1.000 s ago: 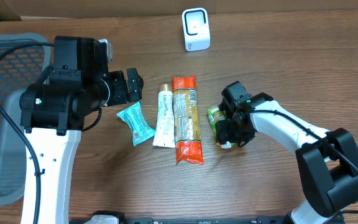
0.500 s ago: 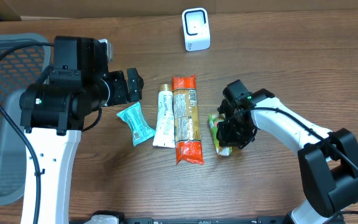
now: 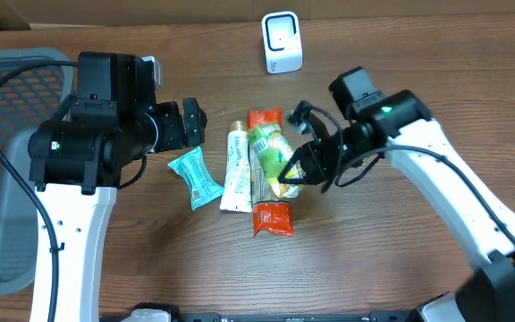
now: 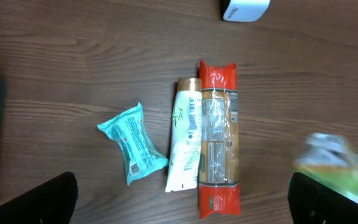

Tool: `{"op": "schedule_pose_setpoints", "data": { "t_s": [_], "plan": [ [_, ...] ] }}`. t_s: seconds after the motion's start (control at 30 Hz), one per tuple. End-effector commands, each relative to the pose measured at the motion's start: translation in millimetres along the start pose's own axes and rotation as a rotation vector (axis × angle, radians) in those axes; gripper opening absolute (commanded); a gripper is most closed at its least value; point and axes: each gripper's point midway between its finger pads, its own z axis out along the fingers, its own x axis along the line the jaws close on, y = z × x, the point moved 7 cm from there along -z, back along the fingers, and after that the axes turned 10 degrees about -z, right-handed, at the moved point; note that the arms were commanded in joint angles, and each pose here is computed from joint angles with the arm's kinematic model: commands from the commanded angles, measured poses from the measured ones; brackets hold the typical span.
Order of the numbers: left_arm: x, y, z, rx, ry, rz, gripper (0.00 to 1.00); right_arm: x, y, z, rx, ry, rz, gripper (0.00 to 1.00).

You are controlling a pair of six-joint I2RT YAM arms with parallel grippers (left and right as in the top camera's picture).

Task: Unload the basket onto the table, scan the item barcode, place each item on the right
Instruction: 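Lift the green pouch and hold it up to the white scanner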

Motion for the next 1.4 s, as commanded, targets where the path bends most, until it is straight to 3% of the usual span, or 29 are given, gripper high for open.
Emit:
{"op": "schedule_pose_setpoints", "data": {
  "t_s": [0.0, 0.23, 0.53, 0.73, 0.9, 1.03, 1.37],
  "plan": [
    [-1.0, -0.4, 2.2, 0.010, -0.005, 0.020, 1.00, 52.5, 15.2, -34.2, -0.166, 0.217, -0.194, 0.05],
    [-0.9, -0.4, 2.2, 0.010, -0.005, 0.020, 1.00, 67.5, 20.0, -75.0, -0.328, 0.431, -0.259, 0.05],
    [-0.9, -0.4, 2.2, 0.010, -0.005, 0.020, 1.00, 55.8, 21.2, -86.0, -0.359, 0.383, -0.227, 0.04],
    [-0.9, -0.3, 2.8, 0.011, -0.004, 0.020, 1.00, 32.3, 36.6, -75.4, -0.307, 0.042, 0.024, 0.04],
    [-0.9, -0.3, 2.8, 0.011, -0.004, 0.020, 1.00, 38.6, 61.6, -96.0, -0.369, -0.283, 0.037, 0.03],
    [-0.9, -0.3, 2.8, 0.011, -0.004, 0.020, 1.00, 29.5, 85.4, -109.9, -0.381, -0.650, 0.048, 0.03],
    [-0.9, -0.3, 2.8, 0.011, -0.004, 0.020, 1.00, -73.4, 137.1, -60.3, -0.245, -1.266, -0.018, 0.04]
  ]
}}
